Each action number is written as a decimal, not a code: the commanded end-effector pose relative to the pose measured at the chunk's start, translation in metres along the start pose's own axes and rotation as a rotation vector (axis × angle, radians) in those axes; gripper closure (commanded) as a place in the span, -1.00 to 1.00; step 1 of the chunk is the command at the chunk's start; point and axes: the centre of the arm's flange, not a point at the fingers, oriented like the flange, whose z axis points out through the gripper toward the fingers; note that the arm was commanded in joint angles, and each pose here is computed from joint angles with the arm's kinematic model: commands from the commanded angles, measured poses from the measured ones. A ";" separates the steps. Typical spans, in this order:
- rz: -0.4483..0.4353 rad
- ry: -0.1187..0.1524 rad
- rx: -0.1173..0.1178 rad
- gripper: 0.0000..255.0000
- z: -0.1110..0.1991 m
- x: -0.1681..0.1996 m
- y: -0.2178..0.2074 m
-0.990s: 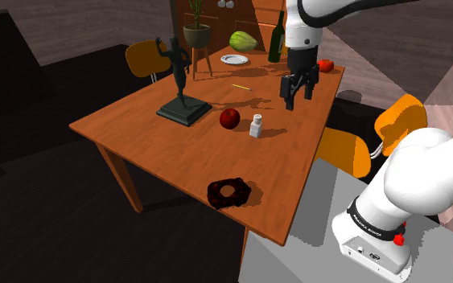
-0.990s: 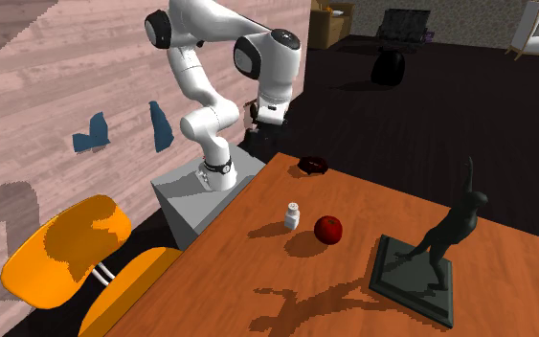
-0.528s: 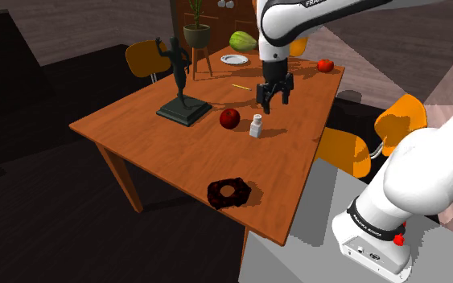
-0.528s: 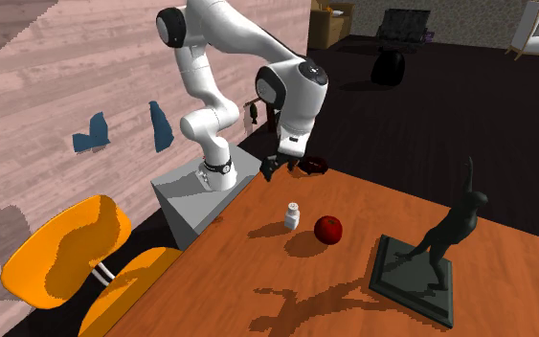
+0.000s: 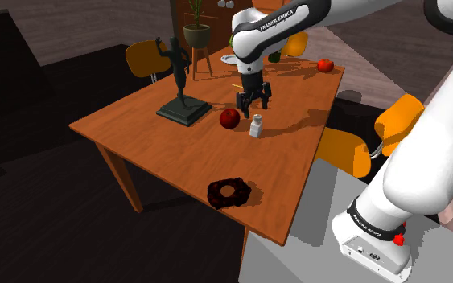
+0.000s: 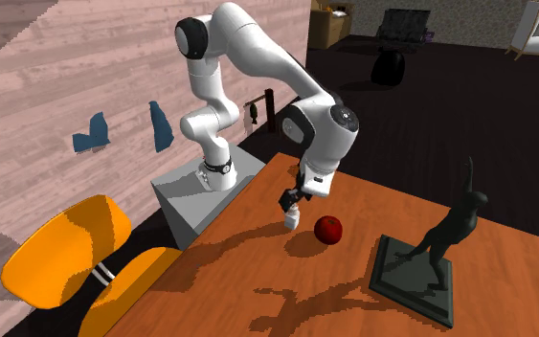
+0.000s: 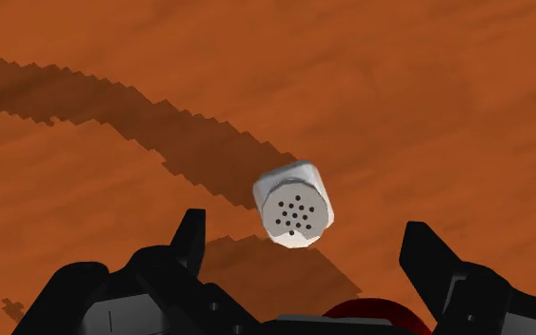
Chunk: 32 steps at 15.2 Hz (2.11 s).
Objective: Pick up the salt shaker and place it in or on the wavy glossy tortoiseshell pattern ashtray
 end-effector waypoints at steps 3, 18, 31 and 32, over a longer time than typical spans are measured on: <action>0.012 -0.008 -0.003 -1.00 0.018 0.028 -0.003; 0.012 -0.008 -0.003 1.00 0.053 0.028 -0.003; 0.012 -0.008 -0.003 1.00 0.033 0.022 -0.001; 0.012 -0.008 -0.003 1.00 0.027 0.021 -0.001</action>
